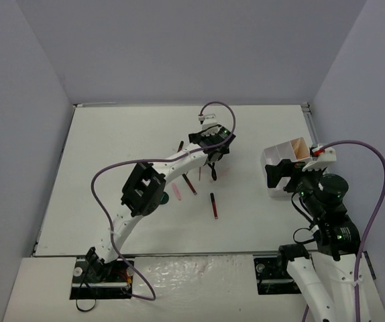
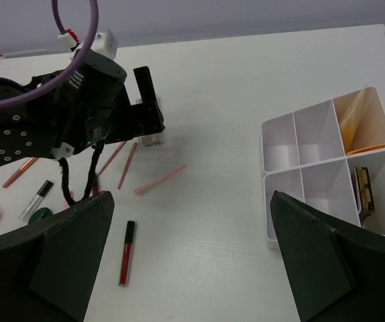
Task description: Organize the makeup
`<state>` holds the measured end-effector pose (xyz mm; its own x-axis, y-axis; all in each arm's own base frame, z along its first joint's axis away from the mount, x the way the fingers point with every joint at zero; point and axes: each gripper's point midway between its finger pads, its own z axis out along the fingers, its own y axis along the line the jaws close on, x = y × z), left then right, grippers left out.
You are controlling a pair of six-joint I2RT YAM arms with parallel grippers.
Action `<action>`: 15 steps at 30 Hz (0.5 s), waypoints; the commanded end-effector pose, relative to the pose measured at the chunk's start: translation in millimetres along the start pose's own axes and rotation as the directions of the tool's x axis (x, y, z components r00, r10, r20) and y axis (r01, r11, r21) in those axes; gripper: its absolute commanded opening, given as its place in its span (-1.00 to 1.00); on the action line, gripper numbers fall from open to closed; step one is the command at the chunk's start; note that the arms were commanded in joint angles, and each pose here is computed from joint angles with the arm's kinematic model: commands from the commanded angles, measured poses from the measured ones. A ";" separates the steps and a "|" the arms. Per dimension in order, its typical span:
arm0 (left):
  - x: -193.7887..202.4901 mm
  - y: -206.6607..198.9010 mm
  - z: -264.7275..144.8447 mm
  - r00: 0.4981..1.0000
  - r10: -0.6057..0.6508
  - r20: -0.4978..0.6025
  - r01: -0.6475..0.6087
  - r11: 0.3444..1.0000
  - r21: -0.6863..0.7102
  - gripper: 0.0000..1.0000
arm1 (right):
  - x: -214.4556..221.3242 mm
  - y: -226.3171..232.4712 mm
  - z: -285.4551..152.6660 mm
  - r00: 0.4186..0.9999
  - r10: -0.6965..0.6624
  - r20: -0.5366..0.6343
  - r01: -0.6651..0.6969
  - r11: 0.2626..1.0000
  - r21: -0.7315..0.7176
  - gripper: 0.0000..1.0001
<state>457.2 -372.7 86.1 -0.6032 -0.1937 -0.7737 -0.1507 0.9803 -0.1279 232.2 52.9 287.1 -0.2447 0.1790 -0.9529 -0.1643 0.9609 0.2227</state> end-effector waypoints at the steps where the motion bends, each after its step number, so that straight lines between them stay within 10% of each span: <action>1: -29.0 4.4 -1.6 0.998 0.010 0.065 -0.007 0.999 -0.051 0.94 | -15.1 4.3 1.2 0.998 -0.004 0.066 0.005 1.000 -0.014 1.00; 15: -11.6 3.8 28.2 0.998 0.053 -0.014 -0.054 0.998 -0.040 0.75 | -12.6 6.0 -0.2 0.997 -0.003 0.072 0.005 1.000 -0.026 1.00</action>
<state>475.3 -364.6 37.6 -0.6559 -0.1066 -0.7473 -0.1541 0.9880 -0.0058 228.1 53.9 286.5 -0.2336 0.1788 -0.9558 -0.1727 0.9597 0.2218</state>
